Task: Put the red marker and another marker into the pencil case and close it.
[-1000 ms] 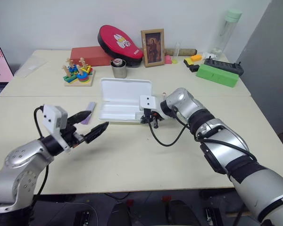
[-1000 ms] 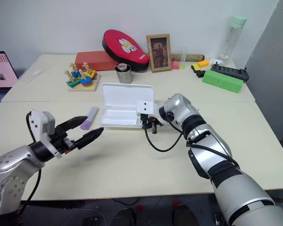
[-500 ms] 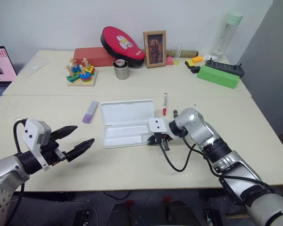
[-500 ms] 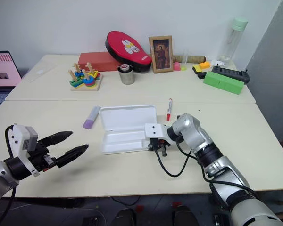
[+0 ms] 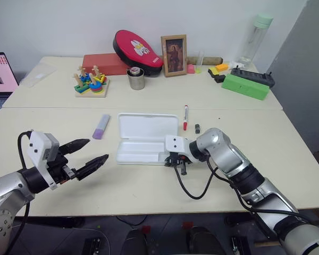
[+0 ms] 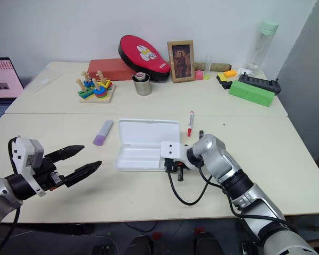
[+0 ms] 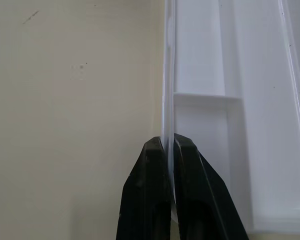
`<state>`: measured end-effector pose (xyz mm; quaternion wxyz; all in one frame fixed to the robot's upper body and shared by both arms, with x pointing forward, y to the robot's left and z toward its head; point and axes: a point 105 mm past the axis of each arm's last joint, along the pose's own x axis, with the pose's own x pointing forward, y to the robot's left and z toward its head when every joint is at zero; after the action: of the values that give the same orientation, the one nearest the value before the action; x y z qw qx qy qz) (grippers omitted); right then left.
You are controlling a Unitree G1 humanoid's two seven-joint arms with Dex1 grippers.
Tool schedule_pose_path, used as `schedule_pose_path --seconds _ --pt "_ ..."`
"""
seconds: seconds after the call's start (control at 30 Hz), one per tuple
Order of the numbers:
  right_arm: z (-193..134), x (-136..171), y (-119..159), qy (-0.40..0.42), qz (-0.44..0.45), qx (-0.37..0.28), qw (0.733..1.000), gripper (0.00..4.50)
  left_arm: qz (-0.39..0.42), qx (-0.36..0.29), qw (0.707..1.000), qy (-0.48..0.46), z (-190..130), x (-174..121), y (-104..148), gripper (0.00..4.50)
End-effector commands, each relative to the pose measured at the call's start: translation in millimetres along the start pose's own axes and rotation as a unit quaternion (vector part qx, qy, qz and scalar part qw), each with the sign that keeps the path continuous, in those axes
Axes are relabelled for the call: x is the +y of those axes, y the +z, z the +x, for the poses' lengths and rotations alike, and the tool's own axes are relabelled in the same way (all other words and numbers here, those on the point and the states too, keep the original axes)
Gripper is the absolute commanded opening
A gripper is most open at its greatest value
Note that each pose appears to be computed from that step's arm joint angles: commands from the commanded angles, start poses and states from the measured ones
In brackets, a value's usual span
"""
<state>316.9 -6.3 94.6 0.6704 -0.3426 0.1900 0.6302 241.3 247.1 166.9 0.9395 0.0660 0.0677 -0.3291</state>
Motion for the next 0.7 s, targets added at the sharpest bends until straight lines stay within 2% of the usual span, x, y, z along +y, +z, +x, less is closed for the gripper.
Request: schedule_pose_path --seconds 0.03,0.4,0.7 --pt "0 9 5 0.006 -0.01 -0.007 1.0 0.02 0.011 -0.005 1.0 -0.006 2 -1 7 4.5" --pt "2 15 8 0.015 -0.017 -0.011 1.0 0.02 0.012 -0.006 1.0 -0.004 2 0 8 4.5" --pt "-14 17 25 0.018 -0.048 -0.045 0.998 2.14 0.014 -0.01 1.0 -0.008 7 0 10 4.5"
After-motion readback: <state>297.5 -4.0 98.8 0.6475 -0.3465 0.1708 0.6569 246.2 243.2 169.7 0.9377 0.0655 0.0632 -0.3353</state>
